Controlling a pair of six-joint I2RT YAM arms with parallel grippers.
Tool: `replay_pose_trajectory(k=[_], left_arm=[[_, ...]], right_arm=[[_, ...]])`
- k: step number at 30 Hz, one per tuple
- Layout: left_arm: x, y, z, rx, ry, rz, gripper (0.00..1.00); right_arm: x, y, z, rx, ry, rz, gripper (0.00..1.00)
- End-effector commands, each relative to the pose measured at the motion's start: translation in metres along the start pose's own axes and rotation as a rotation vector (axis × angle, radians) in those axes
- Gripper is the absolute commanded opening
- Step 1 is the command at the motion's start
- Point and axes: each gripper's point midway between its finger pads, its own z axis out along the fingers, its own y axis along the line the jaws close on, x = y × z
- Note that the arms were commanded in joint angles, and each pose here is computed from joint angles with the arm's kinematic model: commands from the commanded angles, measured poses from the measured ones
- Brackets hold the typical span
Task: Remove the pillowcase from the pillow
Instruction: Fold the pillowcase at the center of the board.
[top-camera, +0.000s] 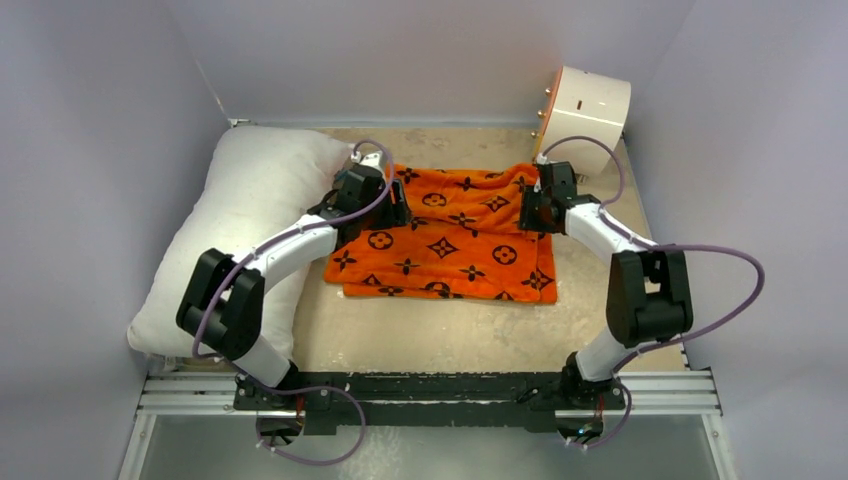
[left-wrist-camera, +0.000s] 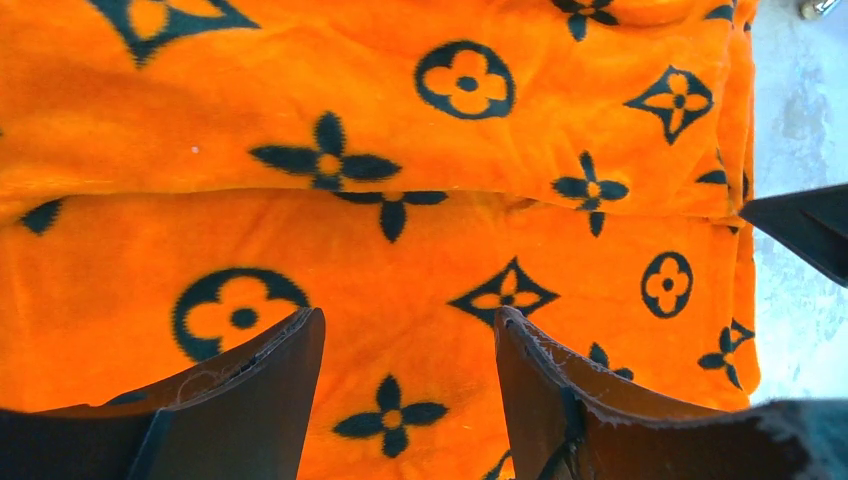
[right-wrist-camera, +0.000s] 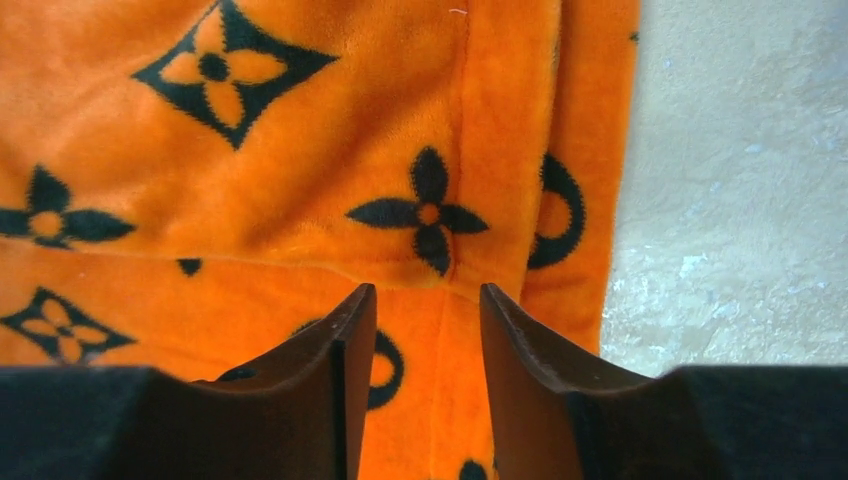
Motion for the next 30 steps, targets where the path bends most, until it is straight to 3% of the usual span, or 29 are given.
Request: replay_pose_trajectory(k=[1,14,16,19,30], left_arm=[[-0.019,-0.023,0.002,0.046,-0.057,-0.009,0.62],[-0.01,-0.018,0.004,0.03,-0.028,0.006,0.62],[-0.01,-0.017,0.004,0.027,-0.027,0.009,0.62],[-0.01,-0.017,0.005,0.024,-0.023,0.011,0.61],[-0.006,-0.008,0.006,-0.013,-0.016,0.028,0.61]], right_arm=[[-0.012,0.007,0.011,0.073,-0.016,-0.092,0.43],[0.005,-0.001,0.031,0.239,0.059,-0.187,0.41],[0.005,-0.002,0.034,0.256,0.06,-0.184,0.3],[-0.002,-0.004,0.034,0.28,0.05,-0.172,0.02],[-0.046,0.007,-0.009,0.249,-0.084,-0.124,0.0]])
